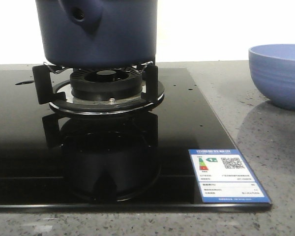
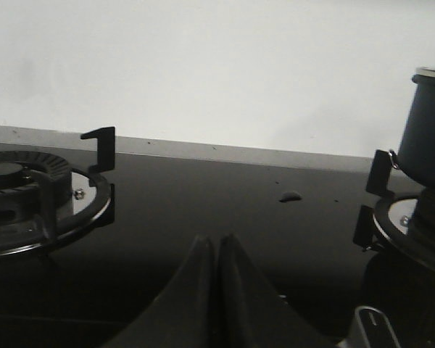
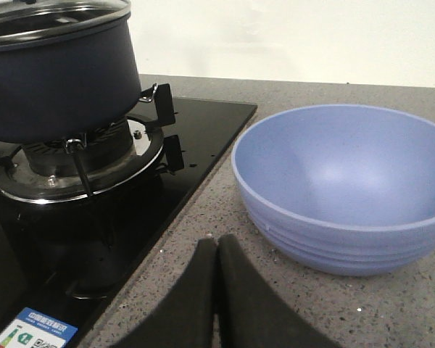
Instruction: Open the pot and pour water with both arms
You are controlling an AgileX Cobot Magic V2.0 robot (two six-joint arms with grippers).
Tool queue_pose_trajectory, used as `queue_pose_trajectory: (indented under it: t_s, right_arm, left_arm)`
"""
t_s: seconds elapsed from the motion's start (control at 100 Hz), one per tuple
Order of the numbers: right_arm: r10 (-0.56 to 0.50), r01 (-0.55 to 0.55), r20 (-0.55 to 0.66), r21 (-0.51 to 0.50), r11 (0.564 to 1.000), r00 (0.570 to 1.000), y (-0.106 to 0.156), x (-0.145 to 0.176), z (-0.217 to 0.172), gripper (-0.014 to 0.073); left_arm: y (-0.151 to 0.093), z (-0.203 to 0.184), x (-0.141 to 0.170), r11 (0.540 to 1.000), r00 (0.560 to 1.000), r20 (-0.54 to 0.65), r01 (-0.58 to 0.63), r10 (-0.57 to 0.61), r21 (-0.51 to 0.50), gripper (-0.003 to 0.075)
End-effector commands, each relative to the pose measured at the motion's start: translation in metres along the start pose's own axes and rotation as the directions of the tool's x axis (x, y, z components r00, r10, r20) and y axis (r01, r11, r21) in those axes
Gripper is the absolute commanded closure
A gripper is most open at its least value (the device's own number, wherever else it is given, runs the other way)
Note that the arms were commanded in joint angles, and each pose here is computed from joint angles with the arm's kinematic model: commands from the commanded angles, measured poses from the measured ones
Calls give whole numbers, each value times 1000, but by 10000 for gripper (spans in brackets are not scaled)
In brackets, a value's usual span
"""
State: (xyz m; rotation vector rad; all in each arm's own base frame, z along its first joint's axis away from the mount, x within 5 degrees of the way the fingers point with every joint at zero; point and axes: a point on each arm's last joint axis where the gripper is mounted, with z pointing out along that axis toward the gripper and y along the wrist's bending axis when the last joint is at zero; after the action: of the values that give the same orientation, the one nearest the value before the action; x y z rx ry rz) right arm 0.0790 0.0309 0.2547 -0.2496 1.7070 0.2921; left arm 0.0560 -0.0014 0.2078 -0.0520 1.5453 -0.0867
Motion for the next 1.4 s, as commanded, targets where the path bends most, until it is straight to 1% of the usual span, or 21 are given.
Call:
queue_pose_trajectory:
  t_s: [0.0,0.11,0.15,1.07,1.27,1.39]
  right_arm:
    - [13,-14,40,17,1000,999,-1,-9,-1,637]
    - [13,-14,40,17,1000,999,-1,-9,-1,637]
    - [13,-14,40,17,1000,999,-1,-9,-1,637]
    - [13,-14,40,17,1000,999,-1,-9,-1,637]
    - [22,-29,75,92,995,997,-8,-14,-2,637]
    - [-34,23,69,165,986,997,-14,-19,-4,637]
  left_arm:
    - [0,-1,7,1000,1000,26,-2,2,20,741]
    - [-1,-1,13,998,998,-39,52,-51,21,741]
    - [-1,-1,14,998,998,-44,53,-52,21,741]
    - [-1,-1,13,998,998,-37,53,-52,21,741]
    - [-1,-1,13,998,998,-37,53,-52,21,741]
    - [-1,-1,13,998,998,-37,53,-52,21,741]
